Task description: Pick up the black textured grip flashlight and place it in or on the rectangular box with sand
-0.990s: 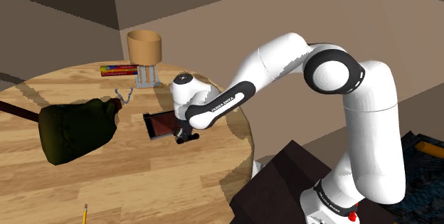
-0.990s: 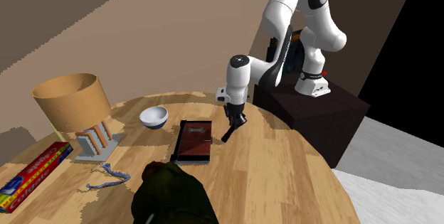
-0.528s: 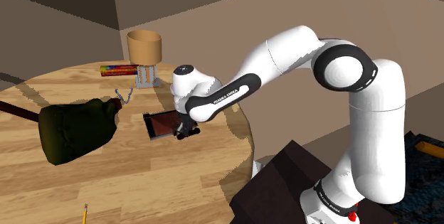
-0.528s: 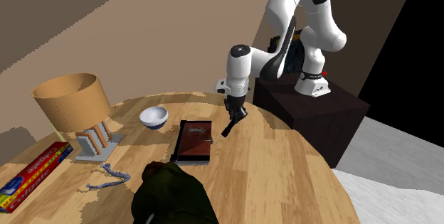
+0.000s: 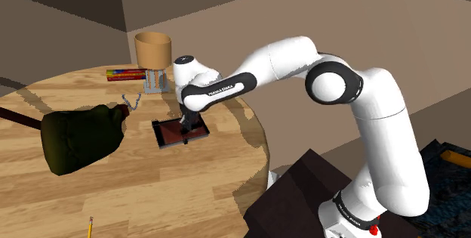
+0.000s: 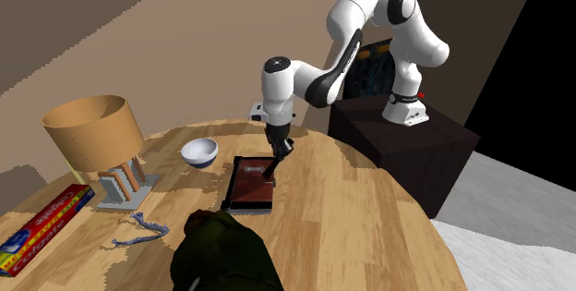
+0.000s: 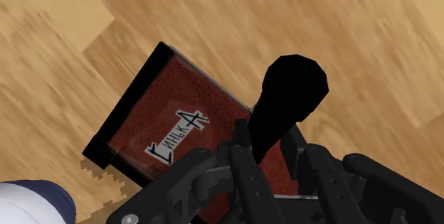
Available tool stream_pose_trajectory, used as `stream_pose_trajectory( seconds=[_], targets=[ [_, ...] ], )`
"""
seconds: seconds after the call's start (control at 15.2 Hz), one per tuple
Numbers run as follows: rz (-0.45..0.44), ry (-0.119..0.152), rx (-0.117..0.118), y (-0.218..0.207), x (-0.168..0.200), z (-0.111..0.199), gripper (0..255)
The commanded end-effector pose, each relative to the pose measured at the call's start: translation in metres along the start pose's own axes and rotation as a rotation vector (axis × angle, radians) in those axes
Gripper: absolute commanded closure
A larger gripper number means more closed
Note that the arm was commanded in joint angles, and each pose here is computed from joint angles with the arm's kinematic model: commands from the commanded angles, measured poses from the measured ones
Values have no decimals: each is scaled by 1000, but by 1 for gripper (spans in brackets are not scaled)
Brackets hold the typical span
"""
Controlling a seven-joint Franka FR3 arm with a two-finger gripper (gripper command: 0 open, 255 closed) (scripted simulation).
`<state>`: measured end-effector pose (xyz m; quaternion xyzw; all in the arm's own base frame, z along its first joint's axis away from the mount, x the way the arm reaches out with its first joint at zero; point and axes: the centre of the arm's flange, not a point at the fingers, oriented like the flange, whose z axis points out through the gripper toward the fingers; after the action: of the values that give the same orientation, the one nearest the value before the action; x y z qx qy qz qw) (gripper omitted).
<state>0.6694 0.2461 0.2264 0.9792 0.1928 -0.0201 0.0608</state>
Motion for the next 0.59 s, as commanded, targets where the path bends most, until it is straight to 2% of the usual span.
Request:
stream_pose_trajectory(
  seconds=[0.0,0.33,0.53],
  targets=[
    [0,0,0,15,24,-1,255],
    [0,0,0,50,81,-3,255],
    [0,0,0,48,82,13,255]
  ],
)
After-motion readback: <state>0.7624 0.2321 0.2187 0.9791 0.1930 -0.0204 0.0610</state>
